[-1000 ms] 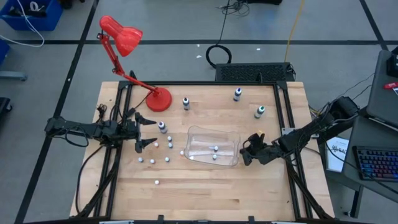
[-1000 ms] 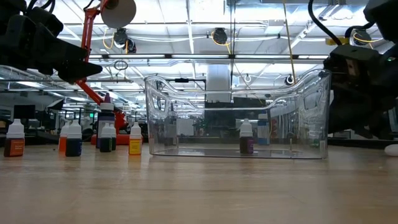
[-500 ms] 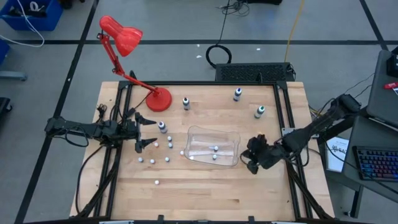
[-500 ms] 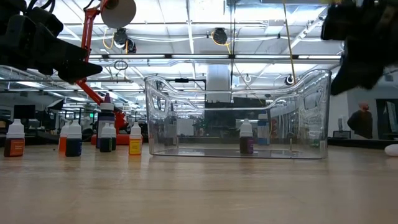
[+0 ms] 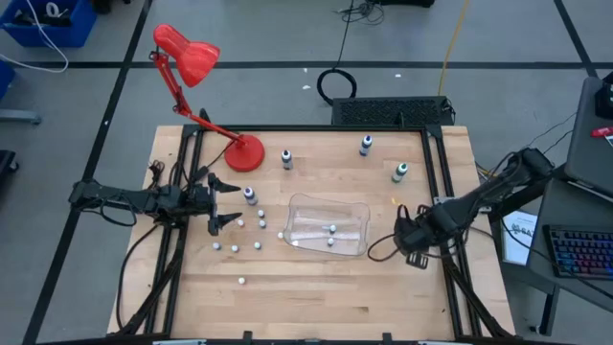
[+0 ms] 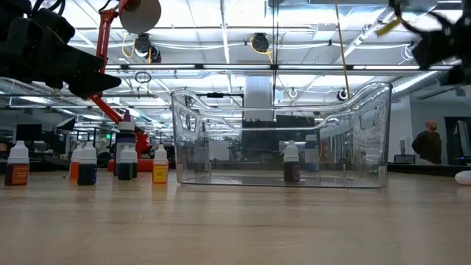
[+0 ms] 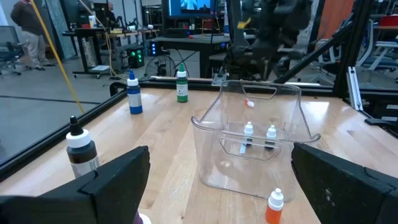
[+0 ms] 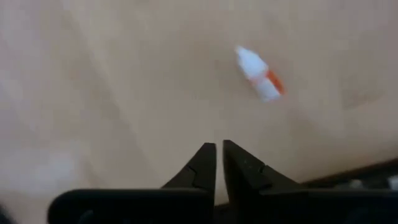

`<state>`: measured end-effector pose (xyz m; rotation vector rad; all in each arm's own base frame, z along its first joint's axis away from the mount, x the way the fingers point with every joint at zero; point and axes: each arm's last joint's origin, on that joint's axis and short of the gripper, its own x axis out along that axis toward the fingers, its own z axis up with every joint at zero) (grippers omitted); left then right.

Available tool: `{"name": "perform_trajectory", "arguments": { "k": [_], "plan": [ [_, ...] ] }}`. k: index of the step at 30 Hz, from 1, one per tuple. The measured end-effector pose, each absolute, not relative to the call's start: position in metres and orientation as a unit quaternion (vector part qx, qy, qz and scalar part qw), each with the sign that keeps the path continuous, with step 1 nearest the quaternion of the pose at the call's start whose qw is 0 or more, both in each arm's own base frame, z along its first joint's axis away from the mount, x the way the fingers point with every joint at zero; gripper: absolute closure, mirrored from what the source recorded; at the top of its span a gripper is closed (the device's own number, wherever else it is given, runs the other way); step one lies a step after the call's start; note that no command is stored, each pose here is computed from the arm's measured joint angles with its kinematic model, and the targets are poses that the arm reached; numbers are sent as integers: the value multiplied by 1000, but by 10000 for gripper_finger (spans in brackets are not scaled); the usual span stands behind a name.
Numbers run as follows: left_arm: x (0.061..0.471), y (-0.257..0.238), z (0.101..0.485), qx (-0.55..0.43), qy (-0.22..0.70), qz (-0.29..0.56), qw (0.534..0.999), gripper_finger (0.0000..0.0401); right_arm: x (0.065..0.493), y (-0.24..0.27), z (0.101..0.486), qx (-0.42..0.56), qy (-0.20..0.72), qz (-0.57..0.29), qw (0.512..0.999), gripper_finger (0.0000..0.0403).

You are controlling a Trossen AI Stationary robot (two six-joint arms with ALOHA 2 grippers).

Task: Pick & Place food coloring
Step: Put the small orange food coloring bottle into the transparent bin

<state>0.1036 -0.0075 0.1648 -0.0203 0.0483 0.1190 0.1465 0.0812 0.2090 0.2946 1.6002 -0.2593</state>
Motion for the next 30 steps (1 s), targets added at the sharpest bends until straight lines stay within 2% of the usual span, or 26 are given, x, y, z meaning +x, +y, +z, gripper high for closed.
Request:
{"name": "perform_trajectory", "arguments": {
  "k": [7, 11, 24, 30],
  "plan": [
    [104, -8, 165, -10, 24, 59, 998, 13, 153, 68, 176, 127, 685, -84, 712, 269],
    [104, -8, 165, -10, 24, 59, 998, 13, 162, 62, 164, 130, 650, -60, 747, 236],
    [104, -8, 165, -10, 24, 59, 998, 13, 163, 52, 141, 112, 636, -51, 762, 256],
    [104, -8, 165, -10, 24, 59, 998, 13, 166, 53, 131, 95, 659, -44, 745, 259]
  ]
}}
